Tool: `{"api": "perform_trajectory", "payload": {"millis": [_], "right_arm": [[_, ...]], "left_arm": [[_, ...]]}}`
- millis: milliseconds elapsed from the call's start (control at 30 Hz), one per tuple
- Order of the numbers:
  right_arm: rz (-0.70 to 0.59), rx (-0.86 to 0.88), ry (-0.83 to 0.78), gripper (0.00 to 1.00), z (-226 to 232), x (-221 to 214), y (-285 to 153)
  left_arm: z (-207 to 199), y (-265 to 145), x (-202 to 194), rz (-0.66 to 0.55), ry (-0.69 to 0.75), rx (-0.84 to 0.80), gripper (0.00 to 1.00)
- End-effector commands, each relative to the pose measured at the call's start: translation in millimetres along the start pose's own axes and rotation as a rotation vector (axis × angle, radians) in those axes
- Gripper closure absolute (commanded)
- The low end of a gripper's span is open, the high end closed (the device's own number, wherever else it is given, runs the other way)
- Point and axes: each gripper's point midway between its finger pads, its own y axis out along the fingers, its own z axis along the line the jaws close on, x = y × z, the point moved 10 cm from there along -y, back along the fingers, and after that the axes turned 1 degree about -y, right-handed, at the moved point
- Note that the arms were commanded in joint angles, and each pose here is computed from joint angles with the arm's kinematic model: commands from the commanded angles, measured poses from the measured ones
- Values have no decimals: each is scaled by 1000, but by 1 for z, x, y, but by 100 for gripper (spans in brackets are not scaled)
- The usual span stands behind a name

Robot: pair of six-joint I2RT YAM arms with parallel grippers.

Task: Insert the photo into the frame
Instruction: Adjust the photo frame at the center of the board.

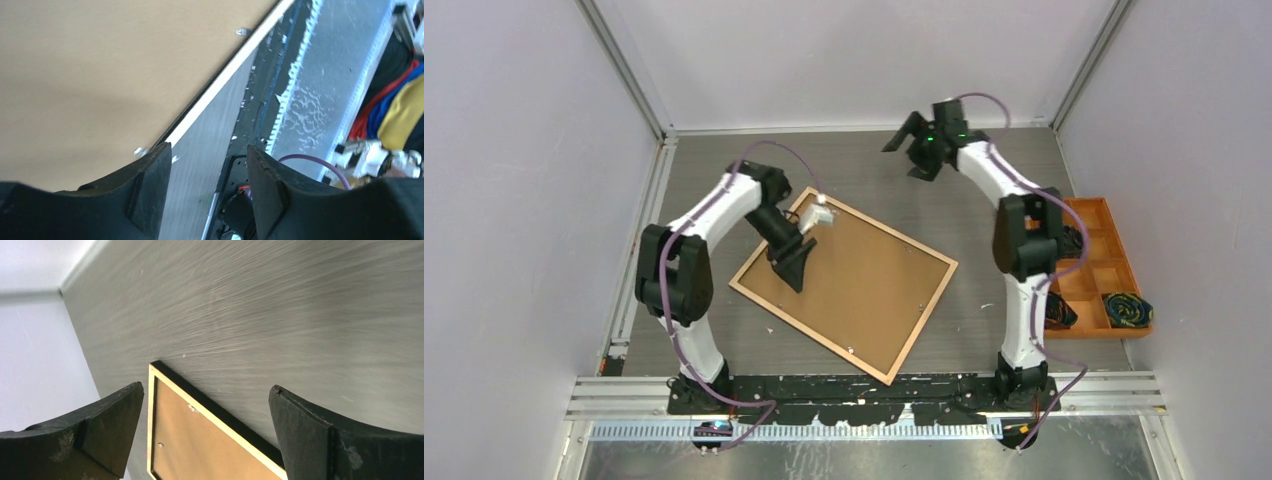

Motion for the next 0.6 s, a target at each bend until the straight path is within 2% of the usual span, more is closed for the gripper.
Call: {"api": "perform_trajectory", "payload": {"millis": [0, 133, 233, 333, 567], "right_arm": [[-159, -22, -22, 0, 8, 8, -86], [-156, -97, 32, 0, -23, -36, -126], [-123, -142, 67, 0, -52, -80, -159], [-107, -156, 93, 0, -73, -115, -189], [-26, -205, 162, 0, -112, -178, -233]], "left_arm": [[11, -65, -6, -122, -50, 118, 44], [69, -114, -23, -245, -264, 320, 58], [109, -135, -45, -314, -418, 391, 67], [134, -139, -63, -344, -510, 400, 69], [144, -115, -80, -362, -549, 328, 71]]}}
